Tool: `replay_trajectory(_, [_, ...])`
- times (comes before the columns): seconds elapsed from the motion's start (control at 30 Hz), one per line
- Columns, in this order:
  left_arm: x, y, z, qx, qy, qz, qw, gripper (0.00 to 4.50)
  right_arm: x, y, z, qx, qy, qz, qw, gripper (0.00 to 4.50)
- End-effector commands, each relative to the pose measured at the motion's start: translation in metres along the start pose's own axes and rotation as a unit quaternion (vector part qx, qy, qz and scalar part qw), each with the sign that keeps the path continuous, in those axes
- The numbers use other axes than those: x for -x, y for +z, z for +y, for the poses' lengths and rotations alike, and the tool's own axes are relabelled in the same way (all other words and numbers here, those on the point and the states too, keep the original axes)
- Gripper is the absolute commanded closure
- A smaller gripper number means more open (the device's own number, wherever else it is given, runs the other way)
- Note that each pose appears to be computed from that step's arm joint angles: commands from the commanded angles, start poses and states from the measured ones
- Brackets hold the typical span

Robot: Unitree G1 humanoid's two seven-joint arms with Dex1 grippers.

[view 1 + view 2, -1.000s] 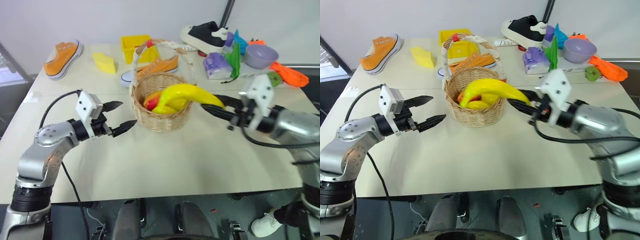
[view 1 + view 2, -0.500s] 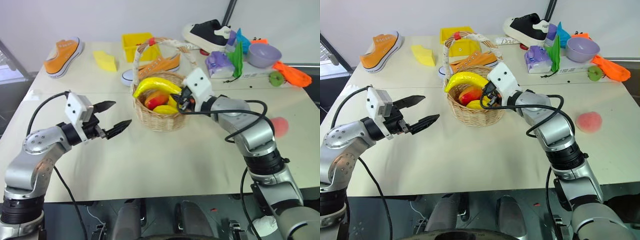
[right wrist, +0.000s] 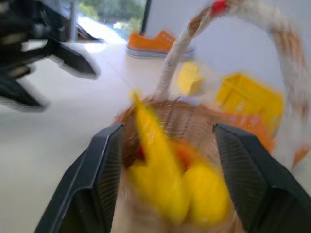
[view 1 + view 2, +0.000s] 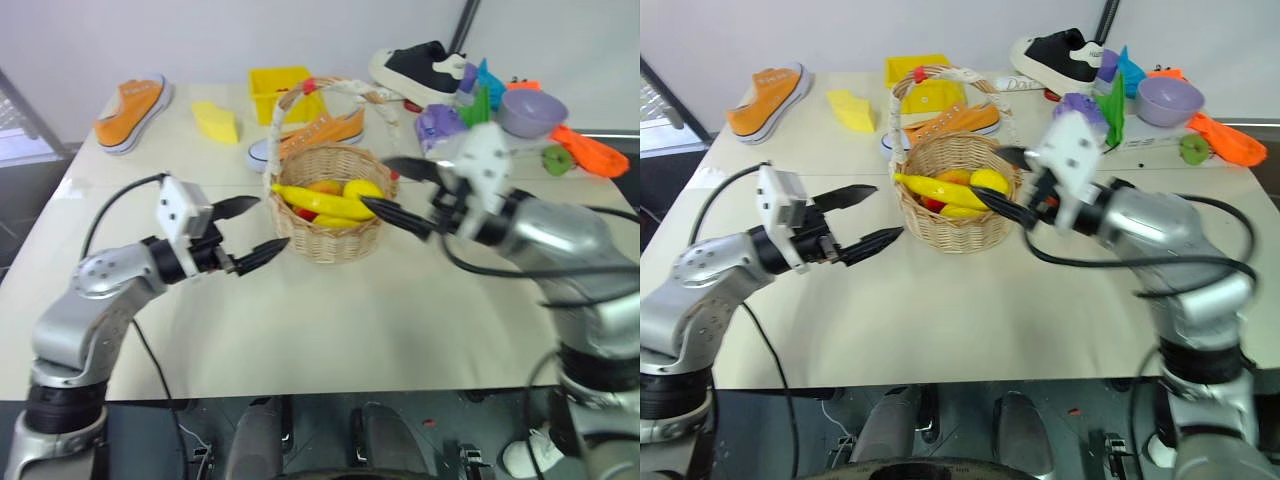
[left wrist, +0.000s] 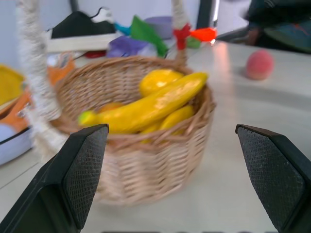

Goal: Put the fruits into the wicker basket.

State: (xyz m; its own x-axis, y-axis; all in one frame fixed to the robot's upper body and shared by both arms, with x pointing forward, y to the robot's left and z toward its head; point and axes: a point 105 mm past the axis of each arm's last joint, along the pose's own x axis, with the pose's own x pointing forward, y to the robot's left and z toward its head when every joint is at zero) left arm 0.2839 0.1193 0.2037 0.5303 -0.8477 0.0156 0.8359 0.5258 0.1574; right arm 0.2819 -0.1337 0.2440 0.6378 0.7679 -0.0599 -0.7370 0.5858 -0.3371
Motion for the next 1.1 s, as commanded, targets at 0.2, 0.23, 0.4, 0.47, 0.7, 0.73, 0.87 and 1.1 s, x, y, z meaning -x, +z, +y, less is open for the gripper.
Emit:
replay_trajectory(0.2, [-0.056, 0.014, -0.065, 0.001, -0.154, -0.048, 0.987, 0.0, 0.142, -0.094, -0.096, -0.035, -0.349, 0.175, 0.92, 0.06])
replay_trajectory(0.23, [-0.06, 0.014, -0.069, 0.0, -0.164, -0.05, 0.985, 0.0, 0.153, -0.103, -0.099, -0.027, -0.368, 0.198, 0.908, 0.06])
replay_trajectory(0.4, [-0.072, 0.015, -0.078, -0.002, -0.188, -0.056, 0.981, 0.0, 0.175, -0.132, -0.098, -0.059, -0.42, 0.227, 0.876, 0.06])
replay_trajectory(0.47, [-0.075, 0.015, -0.08, -0.005, -0.197, -0.055, 0.979, 0.0, 0.176, -0.142, -0.099, -0.079, -0.433, 0.222, 0.87, 0.06])
replay_trajectory(0.7, [-0.077, 0.015, -0.082, -0.017, -0.206, -0.053, 0.977, 0.0, 0.166, -0.163, -0.11, -0.142, -0.455, 0.192, 0.858, 0.06])
replay_trajectory(0.73, [-0.077, 0.015, -0.081, -0.019, -0.204, -0.052, 0.977, 0.0, 0.165, -0.166, -0.112, -0.149, -0.457, 0.19, 0.856, 0.06])
replay_trajectory(0.87, [-0.076, 0.011, -0.08, -0.022, -0.193, -0.045, 0.98, 0.0, 0.159, -0.176, -0.116, -0.166, -0.459, 0.186, 0.853, 0.06])
replay_trajectory(1.1, [-0.068, 0.005, -0.071, -0.026, -0.161, -0.033, 0.986, 0.0, 0.152, -0.169, -0.119, -0.159, -0.455, 0.178, 0.858, 1.68])
